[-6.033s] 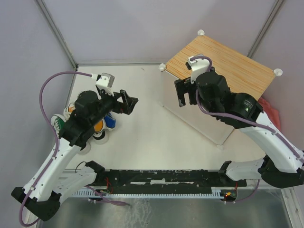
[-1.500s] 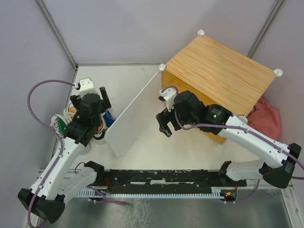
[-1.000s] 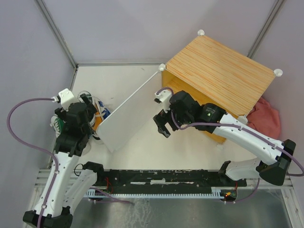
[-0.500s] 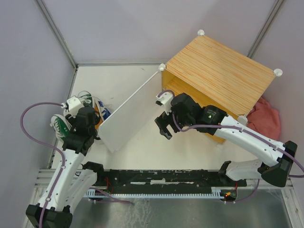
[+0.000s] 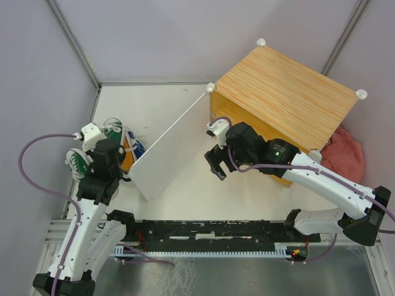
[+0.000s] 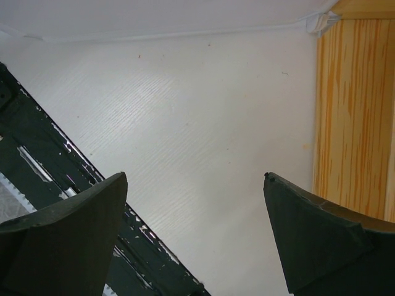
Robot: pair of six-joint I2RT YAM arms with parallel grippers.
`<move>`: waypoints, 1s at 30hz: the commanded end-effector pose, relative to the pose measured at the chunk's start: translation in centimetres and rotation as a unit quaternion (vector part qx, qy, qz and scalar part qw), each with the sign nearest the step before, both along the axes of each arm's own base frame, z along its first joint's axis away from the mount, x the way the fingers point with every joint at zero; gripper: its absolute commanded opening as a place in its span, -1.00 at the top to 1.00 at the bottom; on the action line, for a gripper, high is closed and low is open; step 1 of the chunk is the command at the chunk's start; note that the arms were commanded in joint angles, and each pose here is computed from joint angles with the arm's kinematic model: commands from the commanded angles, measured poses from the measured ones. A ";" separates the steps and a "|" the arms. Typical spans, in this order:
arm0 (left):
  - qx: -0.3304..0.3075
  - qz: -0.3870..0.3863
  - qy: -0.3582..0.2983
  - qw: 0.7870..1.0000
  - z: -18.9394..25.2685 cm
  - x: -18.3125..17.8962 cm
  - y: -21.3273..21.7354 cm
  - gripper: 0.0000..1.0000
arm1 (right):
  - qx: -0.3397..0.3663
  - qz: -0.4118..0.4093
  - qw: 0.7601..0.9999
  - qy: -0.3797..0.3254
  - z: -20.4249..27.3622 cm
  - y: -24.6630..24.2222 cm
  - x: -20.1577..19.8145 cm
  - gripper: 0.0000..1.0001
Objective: Place and organize the shoes in the shoe cabinet
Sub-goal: Pick up the shoe from the center of the board, then place the shoe at the center of the board.
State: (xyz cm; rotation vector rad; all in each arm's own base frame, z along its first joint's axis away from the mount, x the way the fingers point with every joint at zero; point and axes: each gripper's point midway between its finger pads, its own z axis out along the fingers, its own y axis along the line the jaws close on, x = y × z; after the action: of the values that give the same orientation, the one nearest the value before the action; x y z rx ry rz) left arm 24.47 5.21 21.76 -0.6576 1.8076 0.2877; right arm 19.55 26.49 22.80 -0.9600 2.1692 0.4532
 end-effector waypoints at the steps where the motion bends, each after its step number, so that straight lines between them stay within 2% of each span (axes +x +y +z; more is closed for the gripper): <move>1: -0.027 -0.037 -0.164 0.985 11.2 0.9 -1.1 0.94 | 0.017 -0.021 0.999 -0.021 1.1 0.1 1.0 -0.98; 10: -0.025 -0.066 -0.348 0.935 25.9 -2.3 -1.0 0.94 | 0.020 -0.034 0.999 -0.037 2.5 0.0 1.7 -0.98; 14: -0.051 -0.142 -0.394 0.907 30.4 -2.6 -3.7 0.94 | 0.014 -0.054 0.997 -0.055 4.4 -0.9 2.8 -0.98; 17: -0.077 -0.234 -0.412 0.877 32.8 -2.5 -7.2 0.94 | 0.024 -0.085 0.993 -0.080 7.3 -2.1 4.0 -0.98; 22: -0.128 -0.385 -0.397 0.823 34.1 -3.0 -13.3 0.94 | 0.060 -0.163 0.970 -0.171 15.7 -6.1 5.6 -0.98; 27: -0.148 -0.446 -0.383 0.795 32.8 -4.5 -15.5 0.94 | 0.147 -0.250 0.921 -0.260 24.4 -11.6 4.5 -0.98; 30: -0.179 -0.496 -0.363 0.768 31.5 -5.7 -17.4 0.94 | 0.155 -0.301 0.894 -0.294 26.8 -14.9 4.0 -0.98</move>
State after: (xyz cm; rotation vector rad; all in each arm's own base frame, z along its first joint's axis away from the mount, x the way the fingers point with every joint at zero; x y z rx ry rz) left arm 23.33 -9.48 49.04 -0.0932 1.3689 -0.7046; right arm 23.95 16.70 45.17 -0.3673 1.7565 0.2632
